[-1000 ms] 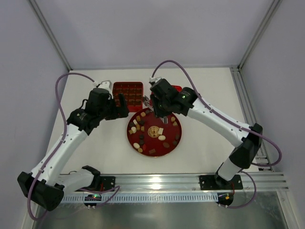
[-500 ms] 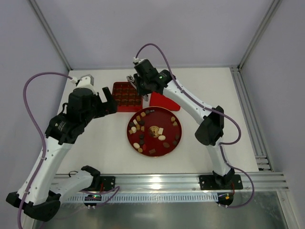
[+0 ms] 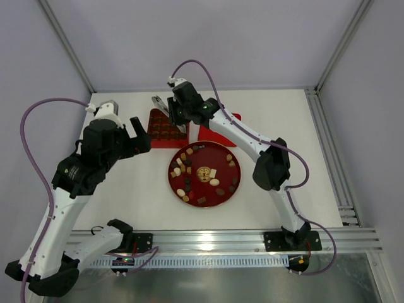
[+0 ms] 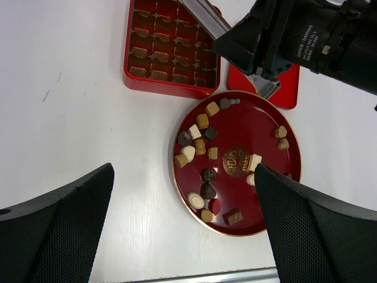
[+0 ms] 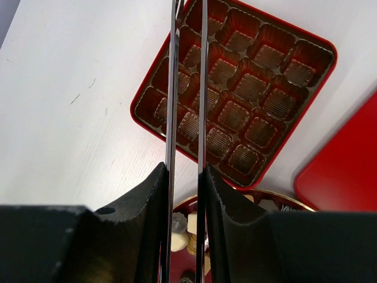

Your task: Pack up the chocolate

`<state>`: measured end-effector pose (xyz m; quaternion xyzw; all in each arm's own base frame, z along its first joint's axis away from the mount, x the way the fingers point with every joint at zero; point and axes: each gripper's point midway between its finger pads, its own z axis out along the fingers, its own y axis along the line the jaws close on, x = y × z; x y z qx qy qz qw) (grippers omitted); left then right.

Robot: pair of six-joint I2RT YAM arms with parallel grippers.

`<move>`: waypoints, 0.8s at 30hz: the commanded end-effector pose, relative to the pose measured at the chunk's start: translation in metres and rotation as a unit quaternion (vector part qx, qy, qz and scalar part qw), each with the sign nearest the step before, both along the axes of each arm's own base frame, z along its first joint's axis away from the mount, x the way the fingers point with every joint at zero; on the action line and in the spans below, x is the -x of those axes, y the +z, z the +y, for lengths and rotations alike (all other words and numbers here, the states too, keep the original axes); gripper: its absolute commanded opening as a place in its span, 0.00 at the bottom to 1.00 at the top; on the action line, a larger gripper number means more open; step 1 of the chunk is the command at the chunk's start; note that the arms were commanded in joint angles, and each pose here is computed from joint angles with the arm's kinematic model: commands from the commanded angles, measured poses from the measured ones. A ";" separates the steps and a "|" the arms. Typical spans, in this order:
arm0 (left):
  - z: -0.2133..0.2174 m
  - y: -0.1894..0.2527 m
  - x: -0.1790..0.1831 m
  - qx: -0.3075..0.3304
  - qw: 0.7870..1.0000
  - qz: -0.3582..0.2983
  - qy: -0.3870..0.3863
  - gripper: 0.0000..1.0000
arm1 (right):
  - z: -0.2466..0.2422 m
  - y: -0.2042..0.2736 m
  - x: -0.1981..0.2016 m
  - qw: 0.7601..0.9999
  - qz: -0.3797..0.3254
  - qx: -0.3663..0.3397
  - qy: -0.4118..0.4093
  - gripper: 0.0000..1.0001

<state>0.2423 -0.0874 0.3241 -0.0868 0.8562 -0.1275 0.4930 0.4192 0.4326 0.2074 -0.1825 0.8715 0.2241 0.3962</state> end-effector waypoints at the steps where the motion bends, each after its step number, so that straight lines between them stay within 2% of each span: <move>1: 0.004 0.010 0.004 0.001 1.000 -0.013 0.003 1.00 | 0.024 0.004 -0.004 0.999 -0.024 -0.030 0.018 0.26; 15: 0.005 0.006 0.008 0.002 1.000 -0.011 0.002 1.00 | 0.031 -0.035 -0.010 1.000 -0.005 -0.019 0.011 0.26; 24: 0.003 0.003 0.007 0.004 1.000 -0.007 0.000 1.00 | 0.029 -0.045 -0.011 1.000 -0.001 -0.011 0.005 0.27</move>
